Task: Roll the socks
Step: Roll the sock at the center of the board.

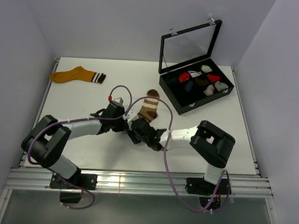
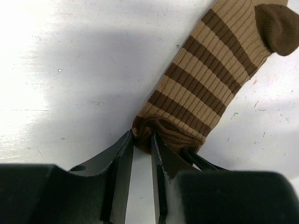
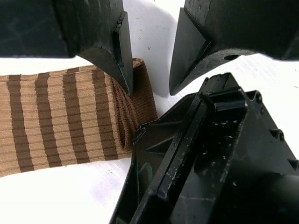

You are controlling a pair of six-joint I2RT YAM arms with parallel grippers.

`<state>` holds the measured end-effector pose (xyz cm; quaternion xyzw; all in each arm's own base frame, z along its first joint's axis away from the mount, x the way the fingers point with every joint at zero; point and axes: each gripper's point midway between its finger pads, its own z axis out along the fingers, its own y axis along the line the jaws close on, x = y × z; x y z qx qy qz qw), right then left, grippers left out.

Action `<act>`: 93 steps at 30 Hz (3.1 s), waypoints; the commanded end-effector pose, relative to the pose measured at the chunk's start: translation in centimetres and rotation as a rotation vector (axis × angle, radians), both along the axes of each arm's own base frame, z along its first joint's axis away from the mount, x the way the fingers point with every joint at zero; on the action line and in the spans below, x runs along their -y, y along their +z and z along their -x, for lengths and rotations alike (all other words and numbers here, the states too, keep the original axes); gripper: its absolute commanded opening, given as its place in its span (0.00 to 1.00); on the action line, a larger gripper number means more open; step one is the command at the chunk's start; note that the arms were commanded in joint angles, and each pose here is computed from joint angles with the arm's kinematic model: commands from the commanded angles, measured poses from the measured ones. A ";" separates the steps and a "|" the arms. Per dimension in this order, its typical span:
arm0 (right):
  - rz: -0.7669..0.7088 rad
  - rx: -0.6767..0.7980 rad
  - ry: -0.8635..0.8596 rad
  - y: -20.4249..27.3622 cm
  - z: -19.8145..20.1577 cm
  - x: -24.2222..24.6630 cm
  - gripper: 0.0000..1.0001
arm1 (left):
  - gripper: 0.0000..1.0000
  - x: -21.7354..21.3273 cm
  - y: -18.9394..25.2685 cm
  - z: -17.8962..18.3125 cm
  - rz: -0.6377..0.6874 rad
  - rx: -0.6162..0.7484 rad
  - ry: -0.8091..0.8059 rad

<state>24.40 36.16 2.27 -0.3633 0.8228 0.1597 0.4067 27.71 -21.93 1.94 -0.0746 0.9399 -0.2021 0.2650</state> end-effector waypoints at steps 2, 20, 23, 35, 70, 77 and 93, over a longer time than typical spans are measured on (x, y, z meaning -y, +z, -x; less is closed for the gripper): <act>0.062 -0.042 -0.086 -2.1 0.2 2.2 0.44 | 0.28 -2.5 -3.2 3.0 -0.152 -0.119 -0.043; 0.079 -0.117 -0.133 -2.2 1.0 3.9 0.43 | 0.28 -2.6 -3.2 2.6 -0.169 -0.123 -0.032; 0.072 -0.111 -0.132 -1.5 0.6 4.0 0.44 | 0.28 -2.5 -3.1 2.5 -0.166 -0.123 -0.032; 0.092 -0.090 -0.090 -1.0 -0.1 3.6 0.44 | 0.28 -1.9 -2.7 1.9 -0.158 -0.121 -0.037; 0.050 -0.030 -0.023 -0.6 -1.4 1.2 0.43 | 0.28 -2.2 -2.7 2.1 -0.188 -0.142 -0.050; 0.185 -0.042 -0.157 -3.6 -1.2 5.3 0.17 | 0.28 -2.6 -2.3 1.9 -0.195 -0.126 -0.024; -0.232 -0.689 -0.082 -0.1 3.2 1.1 0.00 | 0.65 -4.6 4.4 0.0 -0.063 0.023 0.270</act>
